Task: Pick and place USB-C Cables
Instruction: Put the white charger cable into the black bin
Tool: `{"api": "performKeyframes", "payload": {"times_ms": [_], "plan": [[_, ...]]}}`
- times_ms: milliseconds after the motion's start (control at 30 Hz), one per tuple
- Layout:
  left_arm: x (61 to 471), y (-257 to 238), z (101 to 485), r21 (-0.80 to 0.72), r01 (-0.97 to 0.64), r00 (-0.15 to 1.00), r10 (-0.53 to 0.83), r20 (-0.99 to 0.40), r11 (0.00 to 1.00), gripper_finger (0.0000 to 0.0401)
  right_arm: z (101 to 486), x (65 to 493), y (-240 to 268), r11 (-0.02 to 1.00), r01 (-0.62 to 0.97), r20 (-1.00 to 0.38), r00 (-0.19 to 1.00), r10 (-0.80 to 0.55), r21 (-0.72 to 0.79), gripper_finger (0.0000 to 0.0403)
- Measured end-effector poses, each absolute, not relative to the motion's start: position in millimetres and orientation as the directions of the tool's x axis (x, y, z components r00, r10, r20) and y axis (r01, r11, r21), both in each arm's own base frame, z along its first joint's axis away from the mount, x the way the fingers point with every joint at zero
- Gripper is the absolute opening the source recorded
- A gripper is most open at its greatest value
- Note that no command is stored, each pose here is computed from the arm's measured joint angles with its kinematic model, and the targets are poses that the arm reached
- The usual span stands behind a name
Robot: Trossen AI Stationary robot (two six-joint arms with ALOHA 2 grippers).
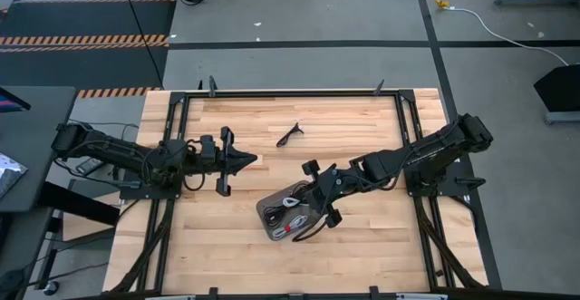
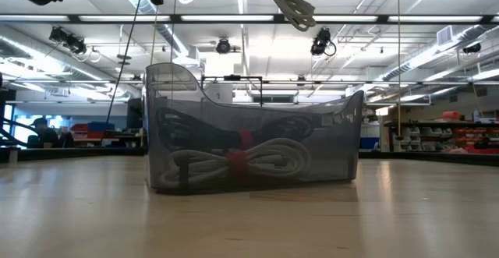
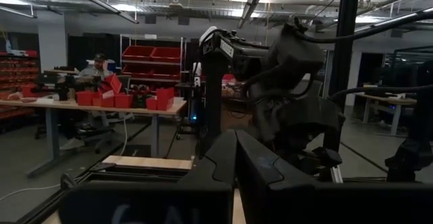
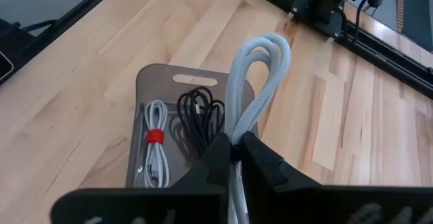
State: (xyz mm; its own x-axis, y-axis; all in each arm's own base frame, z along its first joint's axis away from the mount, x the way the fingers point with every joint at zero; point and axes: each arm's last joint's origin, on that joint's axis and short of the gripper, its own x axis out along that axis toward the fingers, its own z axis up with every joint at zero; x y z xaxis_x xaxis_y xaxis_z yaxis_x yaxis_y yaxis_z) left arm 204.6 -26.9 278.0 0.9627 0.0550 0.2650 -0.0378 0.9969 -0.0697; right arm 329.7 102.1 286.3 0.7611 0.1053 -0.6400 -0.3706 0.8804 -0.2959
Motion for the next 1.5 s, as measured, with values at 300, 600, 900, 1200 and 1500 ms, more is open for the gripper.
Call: {"api": "performKeyframes", "payload": {"times_ms": [300,600,900,1200,1500], "plan": [[205,-27,278,-0.069,-0.038,0.962,0.055,0.268,0.997,0.0011,235,359,109,0.861,-0.421,-0.715,0.692,0.1,-0.287,0.0018],[205,-27,278,-0.065,-0.039,0.963,0.055,0.265,0.997,0.0011,213,368,113,0.854,-0.442,-0.743,0.661,0.104,-0.274,0.0019],[205,-27,278,-0.045,-0.045,0.962,0.055,0.267,0.998,0.0011,204,367,114,0.85,-0.482,-0.779,0.609,0.148,-0.215,0.0019],[205,-27,278,-0.046,-0.045,0.962,0.055,0.268,0.998,0.0011,199,368,115,0.853,-0.475,-0.787,0.602,0.137,-0.214,0.002],[205,-27,278,-0.046,-0.045,0.962,0.056,0.268,0.998,0.0011,198,367,114,0.859,-0.47,-0.797,0.589,0.133,-0.204,0.0021]]}}
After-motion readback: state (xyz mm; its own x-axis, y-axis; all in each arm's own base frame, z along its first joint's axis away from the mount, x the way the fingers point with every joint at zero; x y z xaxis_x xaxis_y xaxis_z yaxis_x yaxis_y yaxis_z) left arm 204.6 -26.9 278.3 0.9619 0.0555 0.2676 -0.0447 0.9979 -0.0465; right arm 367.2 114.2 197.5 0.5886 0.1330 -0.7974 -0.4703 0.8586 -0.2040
